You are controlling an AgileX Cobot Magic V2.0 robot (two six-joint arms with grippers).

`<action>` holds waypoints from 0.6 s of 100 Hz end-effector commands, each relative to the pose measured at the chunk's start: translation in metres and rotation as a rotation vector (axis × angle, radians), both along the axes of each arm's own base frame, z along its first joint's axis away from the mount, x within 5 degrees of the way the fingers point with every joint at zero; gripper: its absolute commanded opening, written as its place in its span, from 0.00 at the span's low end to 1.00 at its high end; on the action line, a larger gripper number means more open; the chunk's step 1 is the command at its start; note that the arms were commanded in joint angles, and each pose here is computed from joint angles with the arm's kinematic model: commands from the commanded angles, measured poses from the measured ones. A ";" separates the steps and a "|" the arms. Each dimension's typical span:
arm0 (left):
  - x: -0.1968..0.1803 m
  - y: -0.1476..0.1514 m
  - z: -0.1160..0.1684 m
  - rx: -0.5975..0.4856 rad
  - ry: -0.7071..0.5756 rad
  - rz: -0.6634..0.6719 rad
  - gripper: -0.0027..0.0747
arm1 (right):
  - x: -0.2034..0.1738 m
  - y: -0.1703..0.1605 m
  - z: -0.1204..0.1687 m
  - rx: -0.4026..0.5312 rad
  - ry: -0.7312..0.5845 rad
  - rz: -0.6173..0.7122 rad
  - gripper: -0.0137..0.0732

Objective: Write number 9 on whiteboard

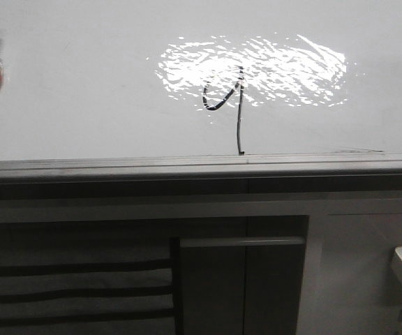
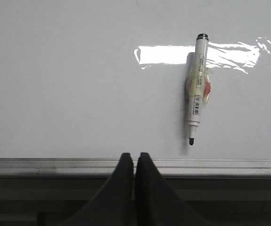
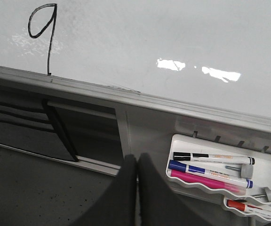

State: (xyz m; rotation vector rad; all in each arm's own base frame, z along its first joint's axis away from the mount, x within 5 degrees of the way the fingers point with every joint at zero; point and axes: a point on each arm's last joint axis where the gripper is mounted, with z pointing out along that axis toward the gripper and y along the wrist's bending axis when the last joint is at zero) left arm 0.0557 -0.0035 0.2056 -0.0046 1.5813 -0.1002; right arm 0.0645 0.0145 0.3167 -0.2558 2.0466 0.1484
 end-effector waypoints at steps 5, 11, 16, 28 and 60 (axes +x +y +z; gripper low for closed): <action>-0.001 0.000 0.000 -0.019 -0.081 0.000 0.01 | 0.002 0.000 0.013 0.013 -0.083 -0.002 0.07; -0.001 0.000 0.000 -0.019 -0.081 0.000 0.01 | 0.002 0.000 0.013 0.013 -0.083 -0.002 0.07; -0.001 0.000 0.000 -0.019 -0.081 0.000 0.01 | 0.002 0.000 0.013 0.013 -0.083 -0.002 0.07; -0.001 0.000 0.000 -0.019 -0.081 0.000 0.01 | 0.002 0.000 0.013 0.013 -0.083 -0.002 0.07; -0.001 0.000 0.000 -0.019 -0.081 0.000 0.01 | -0.007 -0.004 0.004 0.055 -0.175 -0.025 0.07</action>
